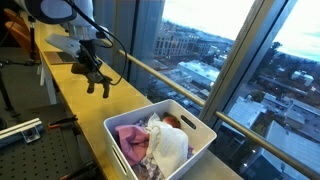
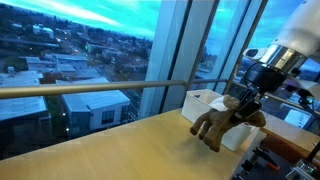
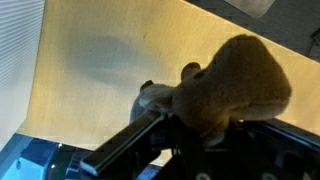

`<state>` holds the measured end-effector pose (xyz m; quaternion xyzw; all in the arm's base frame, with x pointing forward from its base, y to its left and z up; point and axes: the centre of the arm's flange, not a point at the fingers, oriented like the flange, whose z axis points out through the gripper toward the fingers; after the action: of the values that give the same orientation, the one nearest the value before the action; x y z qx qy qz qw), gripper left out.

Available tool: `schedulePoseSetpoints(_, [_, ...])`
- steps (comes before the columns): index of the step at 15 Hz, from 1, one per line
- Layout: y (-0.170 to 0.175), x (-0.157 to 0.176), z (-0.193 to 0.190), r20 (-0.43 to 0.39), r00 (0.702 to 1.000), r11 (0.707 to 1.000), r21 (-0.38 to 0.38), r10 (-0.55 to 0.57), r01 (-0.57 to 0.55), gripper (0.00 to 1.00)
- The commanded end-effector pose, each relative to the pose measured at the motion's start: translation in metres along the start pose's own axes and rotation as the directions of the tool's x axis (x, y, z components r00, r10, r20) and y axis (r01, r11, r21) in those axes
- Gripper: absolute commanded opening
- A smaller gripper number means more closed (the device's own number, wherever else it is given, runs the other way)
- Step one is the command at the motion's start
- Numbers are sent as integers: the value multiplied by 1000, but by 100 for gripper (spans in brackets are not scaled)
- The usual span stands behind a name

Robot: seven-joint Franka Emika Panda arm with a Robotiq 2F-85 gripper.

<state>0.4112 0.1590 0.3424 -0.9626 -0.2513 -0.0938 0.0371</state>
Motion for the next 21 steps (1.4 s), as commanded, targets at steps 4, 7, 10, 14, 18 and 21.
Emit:
schedulePoseSetpoints(4, [9, 47, -30, -64, 998, 1000, 2, -14, 14, 4])
schedulePoseSetpoints(7, [17, 63, -34, -78, 997, 1000, 4, -8, 9, 4])
schedulePoseSetpoints(10, [28, 66, -22, -63, 998, 1000, -2, 1, -1, 41])
schedulePoseSetpoints(14, [55, 68, -19, -46, 999, 1000, -19, 10, -11, 69])
schedulePoseSetpoints(18, [99, 59, -43, -78, 995, 997, -41, 54, -58, 98])
schedulePoseSetpoints(21, [153, 43, -64, -112, 988, 991, -72, 104, -113, 100])
